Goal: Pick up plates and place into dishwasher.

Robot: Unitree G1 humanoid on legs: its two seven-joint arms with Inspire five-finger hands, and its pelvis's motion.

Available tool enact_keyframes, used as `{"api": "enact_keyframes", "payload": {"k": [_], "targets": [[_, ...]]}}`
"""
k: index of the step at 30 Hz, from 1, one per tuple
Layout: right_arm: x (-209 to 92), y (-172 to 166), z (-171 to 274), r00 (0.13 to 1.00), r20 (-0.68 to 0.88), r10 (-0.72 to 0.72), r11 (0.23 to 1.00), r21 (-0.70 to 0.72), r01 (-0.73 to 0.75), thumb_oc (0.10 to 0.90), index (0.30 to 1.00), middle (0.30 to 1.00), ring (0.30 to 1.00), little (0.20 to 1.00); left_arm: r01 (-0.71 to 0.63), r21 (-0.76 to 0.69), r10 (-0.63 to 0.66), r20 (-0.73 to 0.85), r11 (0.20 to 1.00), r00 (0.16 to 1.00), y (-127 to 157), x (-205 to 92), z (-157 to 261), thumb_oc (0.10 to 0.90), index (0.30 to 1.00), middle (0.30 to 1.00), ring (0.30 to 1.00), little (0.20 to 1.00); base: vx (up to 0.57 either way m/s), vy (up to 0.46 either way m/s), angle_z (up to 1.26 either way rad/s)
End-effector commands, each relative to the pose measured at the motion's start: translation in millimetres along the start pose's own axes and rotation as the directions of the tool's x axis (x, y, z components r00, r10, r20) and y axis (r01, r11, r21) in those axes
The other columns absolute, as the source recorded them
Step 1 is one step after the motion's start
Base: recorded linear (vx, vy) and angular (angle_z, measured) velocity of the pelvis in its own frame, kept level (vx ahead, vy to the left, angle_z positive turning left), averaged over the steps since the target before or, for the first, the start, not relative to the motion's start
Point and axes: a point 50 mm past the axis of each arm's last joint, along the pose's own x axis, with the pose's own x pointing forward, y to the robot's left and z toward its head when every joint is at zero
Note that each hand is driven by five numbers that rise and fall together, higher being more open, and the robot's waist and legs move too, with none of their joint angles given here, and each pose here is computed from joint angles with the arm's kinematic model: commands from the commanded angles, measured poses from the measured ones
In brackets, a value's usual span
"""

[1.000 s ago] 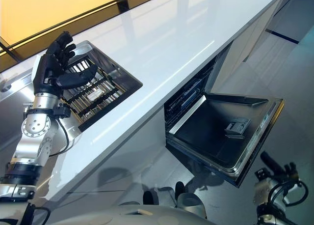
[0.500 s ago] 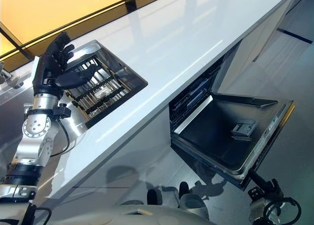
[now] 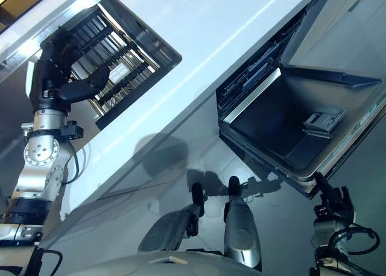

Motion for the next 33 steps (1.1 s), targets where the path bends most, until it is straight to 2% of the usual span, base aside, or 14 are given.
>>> {"api": "enact_keyframes", "payload": {"k": [1,4,8,11,12,17,19,23,29,33], "targets": [[14.2,9.9,47.1,0.994,0.105,-0.042,0.999,0.009,0.041,0.8,0.9,0.9,0.9,0.9,-0.096,-0.146,0.142,0.348,0.985,0.927,18.1,24.5,66.6,0.8,0.9,0.9,0.9,0.9,-0.03,0.109,-0.03],[15.9,25.1,52.0,0.992,0.118,0.046,0.998,0.026,-0.049,0.8,0.9,0.9,0.9,0.9,-0.096,-0.188,0.16,0.365,0.977,0.917,23.5,25.5,72.0,0.8,0.9,0.9,0.9,0.9,-0.03,0.105,-0.04],[15.2,52.5,54.2,0.955,0.135,0.262,0.957,0.093,-0.276,0.8,0.9,0.9,0.9,0.9,-0.071,-0.205,0.145,0.371,0.976,0.917,26.3,27.6,75.8,0.8,0.9,0.9,0.9,0.9,-0.02,0.045,-0.1],[6.5,86.6,47.3,0.845,0.141,0.515,0.829,0.167,-0.533,0.8,0.9,0.9,0.9,0.9,-0.061,-0.195,0.131,0.367,0.979,0.921,30.6,29.4,77.0,0.8,0.9,0.9,0.9,0.9,-0.01,0.003,-0.01],[4.5,91.1,44.8,0.821,0.139,0.554,0.802,0.178,-0.571,0.8,0.9,0.9,0.9,0.9,-0.06,-0.192,0.129,0.367,0.98,0.921,31.7,29.5,76.9,0.8,0.9,0.9,0.9,0.9,0.0,0.0,0.0],[-24.8,137.5,17.9,0.537,0.112,0.836,0.493,0.277,-0.825,0.8,0.9,0.9,0.9,0.9,-0.058,-0.181,0.122,0.366,0.982,0.923,36.6,28.5,73.9,0.8,0.9,0.9,0.9,0.9,0.0,-0.034,-0.04],[-36.7,151.5,12.0,0.435,0.106,0.894,0.388,0.3,-0.871,0.8,0.9,0.9,0.9,0.9,-0.055,-0.172,0.116,0.365,0.984,0.924,36.1,27.3,72.7,0.8,0.9,0.9,0.9,0.9,0.01,-0.039,-0.14],[-69.0,183.3,5.5,0.164,0.088,0.983,0.127,0.326,-0.937,0.8,0.9,0.9,0.9,0.9,-0.036,-0.158,0.092,0.367,0.987,0.926,29.1,25.1,71.1,0.8,0.9,0.9,0.9,0.9,0.02,-0.029,-0.08],[-129.7,228.0,16.1,-0.236,0.153,0.96,-0.272,0.303,-0.913,0.8,0.9,0.9,0.9,0.9,0.0,-0.128,0.049,0.372,0.992,0.927,18.9,20.0,67.9,0.8,0.9,0.9,0.9,0.9,0.01,-0.035,-0.05],[-180.2,257.1,29.4,-0.442,0.229,0.867,-0.49,0.239,-0.838,0.8,0.9,0.9,0.9,0.9,0.019,-0.126,0.028,0.364,0.992,0.931,10.9,16.4,60.7,0.8,0.9,0.9,0.9,0.9,0.01,-0.011,-0.16]]}}
